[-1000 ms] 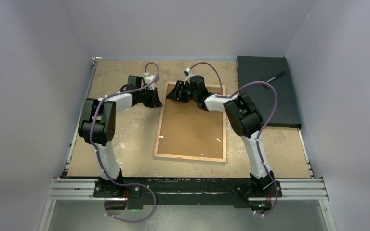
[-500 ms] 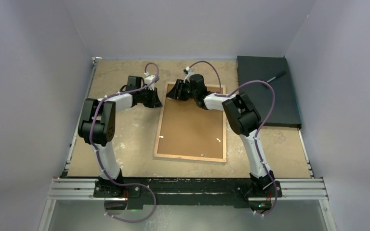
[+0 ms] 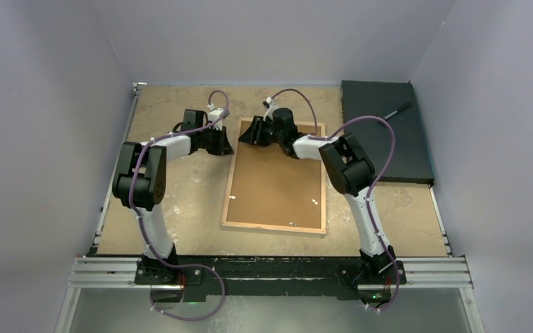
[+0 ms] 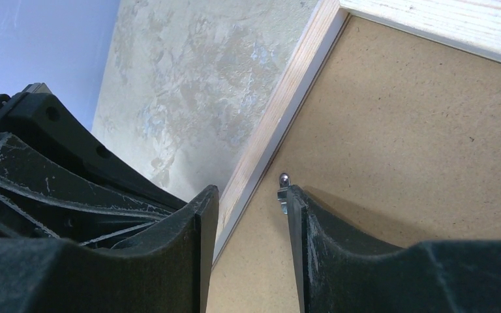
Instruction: Put the photo into the frame
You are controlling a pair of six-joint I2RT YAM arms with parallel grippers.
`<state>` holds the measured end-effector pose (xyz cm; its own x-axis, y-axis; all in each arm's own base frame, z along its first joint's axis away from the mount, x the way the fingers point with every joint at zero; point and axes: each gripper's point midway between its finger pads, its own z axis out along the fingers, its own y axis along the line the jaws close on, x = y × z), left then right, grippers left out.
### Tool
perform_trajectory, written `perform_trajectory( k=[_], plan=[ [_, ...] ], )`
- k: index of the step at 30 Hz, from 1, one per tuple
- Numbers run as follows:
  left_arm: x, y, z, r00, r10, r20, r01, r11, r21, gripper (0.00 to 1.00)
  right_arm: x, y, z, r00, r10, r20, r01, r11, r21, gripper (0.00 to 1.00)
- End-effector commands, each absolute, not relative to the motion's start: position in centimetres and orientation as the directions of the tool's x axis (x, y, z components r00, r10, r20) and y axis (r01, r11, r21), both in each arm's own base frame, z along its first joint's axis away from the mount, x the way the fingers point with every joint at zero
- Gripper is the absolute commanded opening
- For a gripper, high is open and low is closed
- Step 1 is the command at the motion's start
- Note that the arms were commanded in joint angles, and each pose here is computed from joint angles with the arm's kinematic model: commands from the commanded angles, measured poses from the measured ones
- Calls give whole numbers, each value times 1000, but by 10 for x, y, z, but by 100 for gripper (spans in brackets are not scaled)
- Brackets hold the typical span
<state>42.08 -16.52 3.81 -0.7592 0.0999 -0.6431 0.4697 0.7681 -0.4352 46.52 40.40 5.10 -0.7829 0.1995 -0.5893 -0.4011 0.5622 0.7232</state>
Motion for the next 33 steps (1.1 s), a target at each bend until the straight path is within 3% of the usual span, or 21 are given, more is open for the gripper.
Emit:
perform_trajectory(
  k=[1,33],
  plan=[
    [394,-158,16,-819,128,-559,432,778,-455,0,454,410,46,-797,162,-582,-422,541,728,46],
    [391,-157,11,-823,135,-552,434,777,-457,0,448,425,37,-832,186,-523,-374,508,776,46]
  ],
)
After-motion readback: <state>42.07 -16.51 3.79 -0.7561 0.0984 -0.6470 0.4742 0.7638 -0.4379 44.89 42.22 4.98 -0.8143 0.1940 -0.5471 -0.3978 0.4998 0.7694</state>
